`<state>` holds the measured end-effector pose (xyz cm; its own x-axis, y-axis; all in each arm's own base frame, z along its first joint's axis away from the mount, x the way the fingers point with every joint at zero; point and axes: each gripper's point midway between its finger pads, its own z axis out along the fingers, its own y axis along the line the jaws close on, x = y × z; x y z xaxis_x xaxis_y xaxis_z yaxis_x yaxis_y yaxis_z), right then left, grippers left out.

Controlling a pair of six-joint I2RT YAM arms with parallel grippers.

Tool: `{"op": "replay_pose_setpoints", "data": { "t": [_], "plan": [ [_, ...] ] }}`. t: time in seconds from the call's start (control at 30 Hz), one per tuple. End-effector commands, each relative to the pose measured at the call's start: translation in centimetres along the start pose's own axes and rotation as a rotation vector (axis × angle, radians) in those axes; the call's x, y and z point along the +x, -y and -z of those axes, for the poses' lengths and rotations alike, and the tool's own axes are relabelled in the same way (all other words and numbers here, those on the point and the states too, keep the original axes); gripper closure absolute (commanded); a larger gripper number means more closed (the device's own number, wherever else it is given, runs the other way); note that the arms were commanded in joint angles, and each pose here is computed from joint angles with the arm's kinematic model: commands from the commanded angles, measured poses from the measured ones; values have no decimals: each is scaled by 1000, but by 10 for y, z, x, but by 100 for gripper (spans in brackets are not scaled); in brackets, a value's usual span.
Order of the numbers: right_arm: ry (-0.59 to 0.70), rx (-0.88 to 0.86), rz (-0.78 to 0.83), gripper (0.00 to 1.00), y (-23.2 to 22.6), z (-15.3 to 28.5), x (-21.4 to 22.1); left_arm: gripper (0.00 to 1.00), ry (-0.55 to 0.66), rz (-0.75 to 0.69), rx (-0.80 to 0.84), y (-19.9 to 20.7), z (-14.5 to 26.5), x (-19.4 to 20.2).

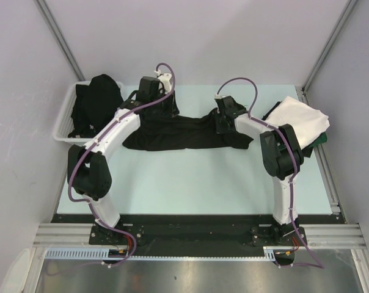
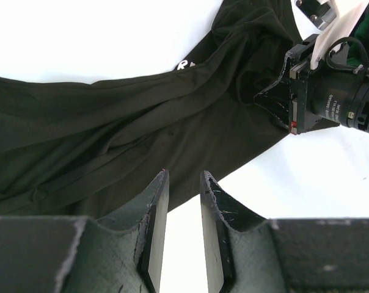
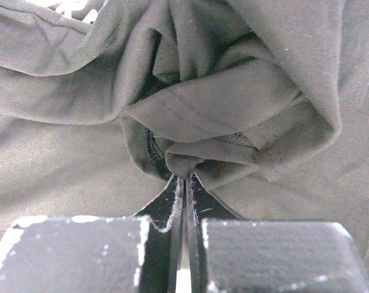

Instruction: Fold and stack the t-shirts

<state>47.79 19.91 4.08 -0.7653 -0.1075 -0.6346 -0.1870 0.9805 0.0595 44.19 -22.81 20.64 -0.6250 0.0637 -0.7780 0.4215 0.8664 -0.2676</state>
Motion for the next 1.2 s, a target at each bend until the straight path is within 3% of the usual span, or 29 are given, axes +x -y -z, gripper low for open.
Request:
{"op": "replay_pose_setpoints", "data": {
  "t": [0.0, 0.43, 1.17],
  "plan": [
    [140, -24, -18, 100, 1, 31, -54, 69, 58, -28, -6, -1, 19, -17],
    [292, 94, -54, 100, 73, 67, -148, 72, 26, -3, -146, -41, 0, -9],
    [405, 205, -123, 100, 150, 50, -216, 64, 46, 59, -358, -134, -31, -24]
  ]
}}
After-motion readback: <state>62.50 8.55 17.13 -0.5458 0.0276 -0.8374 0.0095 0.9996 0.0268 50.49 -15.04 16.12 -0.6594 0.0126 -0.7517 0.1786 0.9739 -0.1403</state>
